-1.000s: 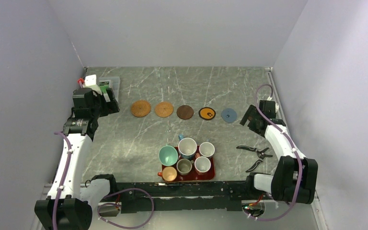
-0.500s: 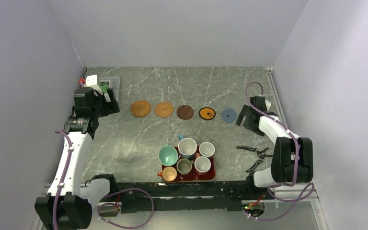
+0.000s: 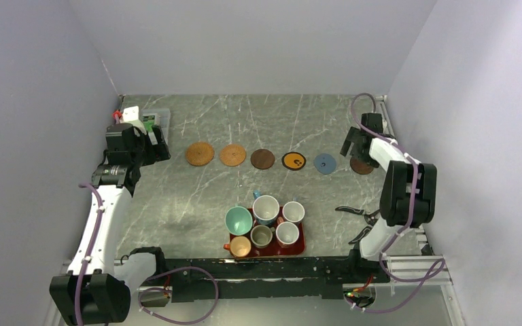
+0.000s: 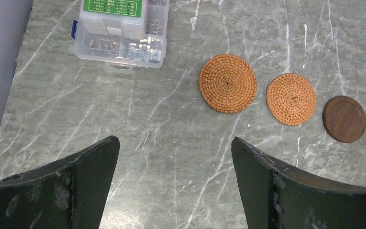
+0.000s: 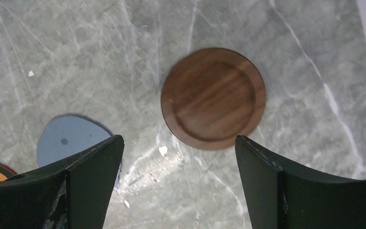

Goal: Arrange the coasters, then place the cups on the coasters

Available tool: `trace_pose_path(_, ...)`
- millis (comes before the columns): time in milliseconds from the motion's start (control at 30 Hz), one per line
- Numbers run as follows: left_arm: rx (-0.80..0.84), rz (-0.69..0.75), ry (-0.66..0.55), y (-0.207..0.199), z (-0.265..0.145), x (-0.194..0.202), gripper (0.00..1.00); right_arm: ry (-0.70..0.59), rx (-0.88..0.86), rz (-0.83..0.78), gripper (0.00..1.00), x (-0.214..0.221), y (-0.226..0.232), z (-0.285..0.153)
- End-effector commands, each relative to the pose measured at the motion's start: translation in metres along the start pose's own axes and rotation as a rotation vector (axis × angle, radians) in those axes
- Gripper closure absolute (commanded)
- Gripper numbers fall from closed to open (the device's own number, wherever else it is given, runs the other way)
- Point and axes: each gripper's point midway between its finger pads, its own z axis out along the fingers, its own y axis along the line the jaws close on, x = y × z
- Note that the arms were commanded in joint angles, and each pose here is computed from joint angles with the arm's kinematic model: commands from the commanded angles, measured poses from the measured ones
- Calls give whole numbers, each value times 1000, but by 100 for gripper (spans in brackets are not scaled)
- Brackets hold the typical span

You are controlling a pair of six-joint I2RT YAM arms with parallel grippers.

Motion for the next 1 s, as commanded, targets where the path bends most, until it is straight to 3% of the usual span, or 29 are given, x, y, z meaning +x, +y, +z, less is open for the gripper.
trace_pose_path(0, -8, -9, -35, 1, -3, -12, 6, 5, -74, -36, 11, -16, 17, 7)
trace_pose_path(167, -8, -10, -32, 1, -2, -12, 6, 64, -115, -51, 24, -6, 26, 21)
trace_pose_path(367, -6, -11, -28, 1, -1, -12, 6, 115, -154, -73, 29, 5, 34, 30)
trace_pose_path(967, 8, -15, -24, -2, 0, -11, 6, 224, -268, -66, 34, 38, 48, 17)
